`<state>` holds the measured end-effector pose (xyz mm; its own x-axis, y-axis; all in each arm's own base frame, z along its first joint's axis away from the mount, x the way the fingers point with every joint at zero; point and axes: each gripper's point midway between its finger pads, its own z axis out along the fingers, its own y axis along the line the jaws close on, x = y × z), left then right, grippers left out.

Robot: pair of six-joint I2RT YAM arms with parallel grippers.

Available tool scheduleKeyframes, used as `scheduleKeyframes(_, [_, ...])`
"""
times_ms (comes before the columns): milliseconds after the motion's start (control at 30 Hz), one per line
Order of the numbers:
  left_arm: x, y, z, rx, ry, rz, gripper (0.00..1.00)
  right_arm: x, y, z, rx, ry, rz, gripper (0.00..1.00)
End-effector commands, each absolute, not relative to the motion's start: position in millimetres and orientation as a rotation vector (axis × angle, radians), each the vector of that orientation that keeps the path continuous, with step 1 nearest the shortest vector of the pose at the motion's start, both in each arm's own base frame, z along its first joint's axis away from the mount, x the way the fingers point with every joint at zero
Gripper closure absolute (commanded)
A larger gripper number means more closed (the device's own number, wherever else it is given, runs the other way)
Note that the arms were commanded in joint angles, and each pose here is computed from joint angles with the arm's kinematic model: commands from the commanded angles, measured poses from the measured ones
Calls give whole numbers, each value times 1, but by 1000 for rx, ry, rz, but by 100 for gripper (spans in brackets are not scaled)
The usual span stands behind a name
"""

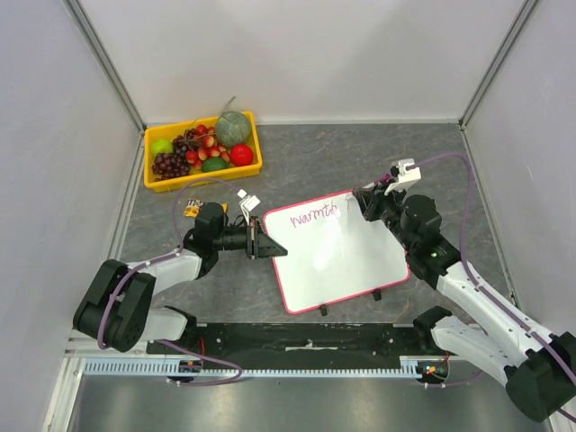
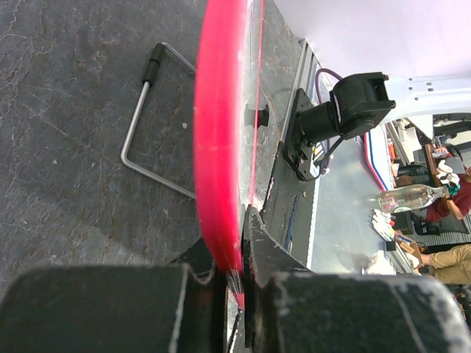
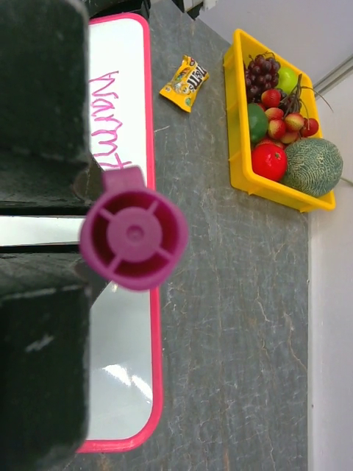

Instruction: Write a sentence on the whiteboard

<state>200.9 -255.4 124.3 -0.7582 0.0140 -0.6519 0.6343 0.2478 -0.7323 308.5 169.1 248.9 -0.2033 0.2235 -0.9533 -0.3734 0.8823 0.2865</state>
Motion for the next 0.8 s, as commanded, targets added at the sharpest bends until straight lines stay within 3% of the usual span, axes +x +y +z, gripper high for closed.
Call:
scheduleKeyframes(0, [202,-251,98,722,1965,-1387,98,316,164,270,-78,1623,526,100])
scheduleKeyframes(600, [203,-251,98,723,1965,-1385,98,318,162,234,-85,1716,486,100])
scheduleKeyframes(767, [203,-251,98,720,1966,-1384,98,313,159,248,-68,1676,501,100])
